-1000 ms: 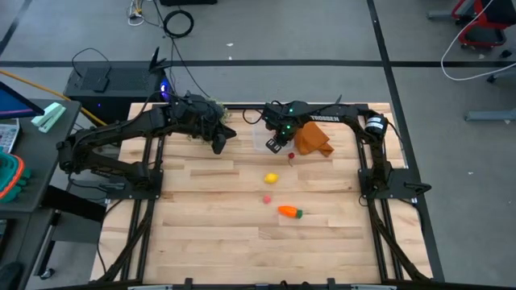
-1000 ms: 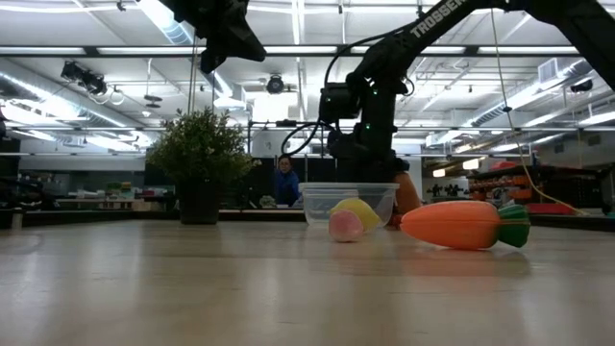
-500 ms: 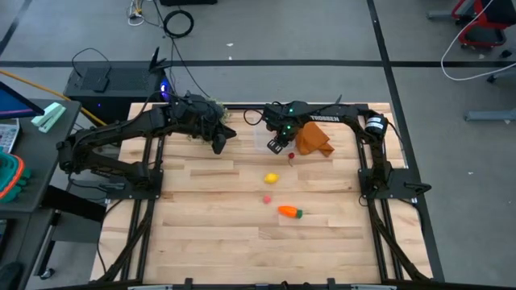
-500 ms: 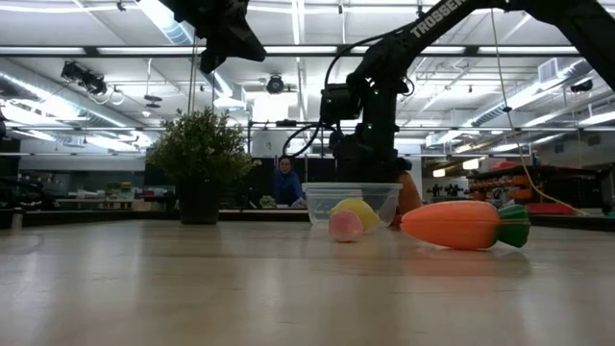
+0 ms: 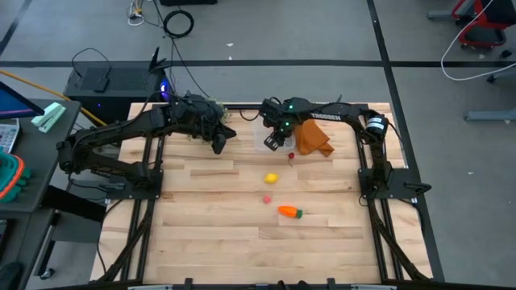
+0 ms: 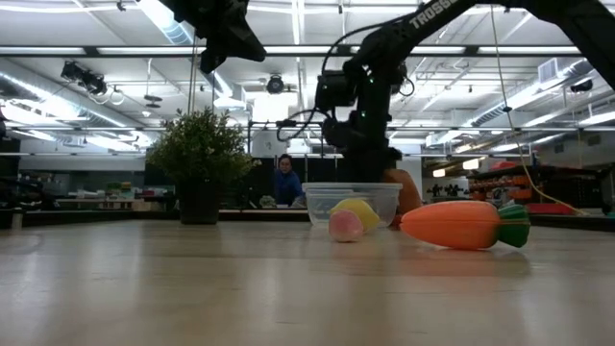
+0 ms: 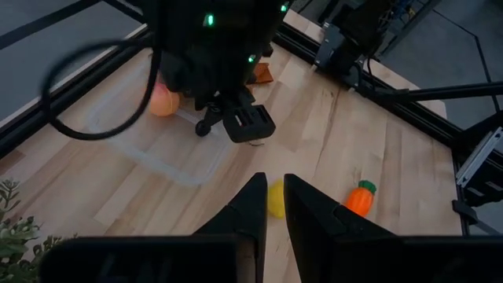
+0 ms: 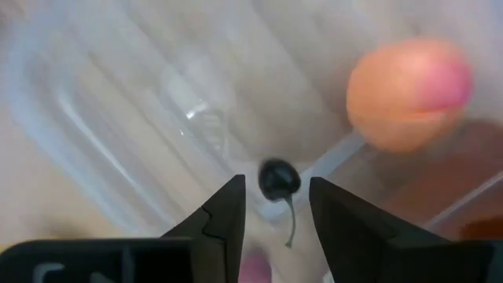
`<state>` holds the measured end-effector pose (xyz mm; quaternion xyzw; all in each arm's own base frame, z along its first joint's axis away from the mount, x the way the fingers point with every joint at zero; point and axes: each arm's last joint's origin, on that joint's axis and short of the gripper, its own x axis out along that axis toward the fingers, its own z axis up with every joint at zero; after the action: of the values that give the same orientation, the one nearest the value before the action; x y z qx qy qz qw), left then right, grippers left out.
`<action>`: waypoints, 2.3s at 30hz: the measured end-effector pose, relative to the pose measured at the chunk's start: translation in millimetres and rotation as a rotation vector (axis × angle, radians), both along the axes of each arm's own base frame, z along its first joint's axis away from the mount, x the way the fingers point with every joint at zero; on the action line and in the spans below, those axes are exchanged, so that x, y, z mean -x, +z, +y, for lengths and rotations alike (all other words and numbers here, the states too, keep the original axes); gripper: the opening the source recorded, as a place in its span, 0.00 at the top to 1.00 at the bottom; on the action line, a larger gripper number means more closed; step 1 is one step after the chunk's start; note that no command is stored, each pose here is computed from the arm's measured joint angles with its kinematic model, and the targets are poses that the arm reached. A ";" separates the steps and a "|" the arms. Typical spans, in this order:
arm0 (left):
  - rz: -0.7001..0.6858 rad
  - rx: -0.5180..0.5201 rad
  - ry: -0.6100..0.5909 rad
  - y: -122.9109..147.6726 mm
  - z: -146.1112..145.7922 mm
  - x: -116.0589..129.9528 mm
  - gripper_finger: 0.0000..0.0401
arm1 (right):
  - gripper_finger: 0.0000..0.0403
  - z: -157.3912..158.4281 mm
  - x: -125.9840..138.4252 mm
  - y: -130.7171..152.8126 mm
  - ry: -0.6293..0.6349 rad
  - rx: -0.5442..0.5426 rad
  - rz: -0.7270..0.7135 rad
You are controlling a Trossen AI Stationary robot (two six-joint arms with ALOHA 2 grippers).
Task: Pick and placing Produce into tupperware
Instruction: Put the red cherry into the transparent bin
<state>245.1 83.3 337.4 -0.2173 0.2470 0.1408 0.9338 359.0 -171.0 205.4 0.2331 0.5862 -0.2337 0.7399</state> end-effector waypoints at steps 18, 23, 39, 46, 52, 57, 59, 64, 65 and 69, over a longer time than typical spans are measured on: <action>0.022 -0.001 0.000 -1.8 -0.3 1.1 0.87 | 0.72 28.7 50.2 86.9 -0.036 0.104 0.115; 0.029 -0.033 -0.013 -1.8 -0.1 1.1 0.87 | 0.72 65.0 88.5 95.5 -0.153 0.116 -0.027; 0.028 -0.037 -0.014 -1.7 0.3 1.1 0.87 | 0.71 147.2 125.2 0.9 -0.183 0.089 -0.289; 0.029 -0.037 -0.013 -1.7 0.3 1.1 0.87 | 0.56 147.9 119.2 -20.4 -0.114 0.121 -0.271; 0.028 -0.036 -0.013 -1.7 0.3 1.1 0.86 | 0.39 145.6 113.2 -27.8 -0.052 0.217 -0.254; 0.028 -0.031 -0.010 -1.8 0.2 1.1 0.87 | 0.35 147.1 109.9 -29.3 -0.085 0.367 -0.249; 0.030 -0.029 -0.010 -1.9 0.0 1.2 0.87 | 0.36 147.6 109.5 -30.8 -0.100 0.406 -0.241; 0.035 -0.024 -0.009 -2.4 -0.3 1.4 0.86 | 0.38 146.7 102.7 -40.3 -0.119 0.418 -0.260; 0.035 -0.024 -0.009 -2.4 -0.3 1.4 0.86 | 0.38 146.8 100.7 -42.7 -0.118 0.416 -0.263; 0.035 -0.026 -0.010 -2.4 -0.3 1.4 0.87 | 0.37 147.3 95.9 -51.0 -0.129 0.406 -0.260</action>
<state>243.7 83.0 335.0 -0.2017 0.2627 0.1432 0.9326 263.2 -23.7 154.4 0.1447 0.4112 -0.3613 0.8243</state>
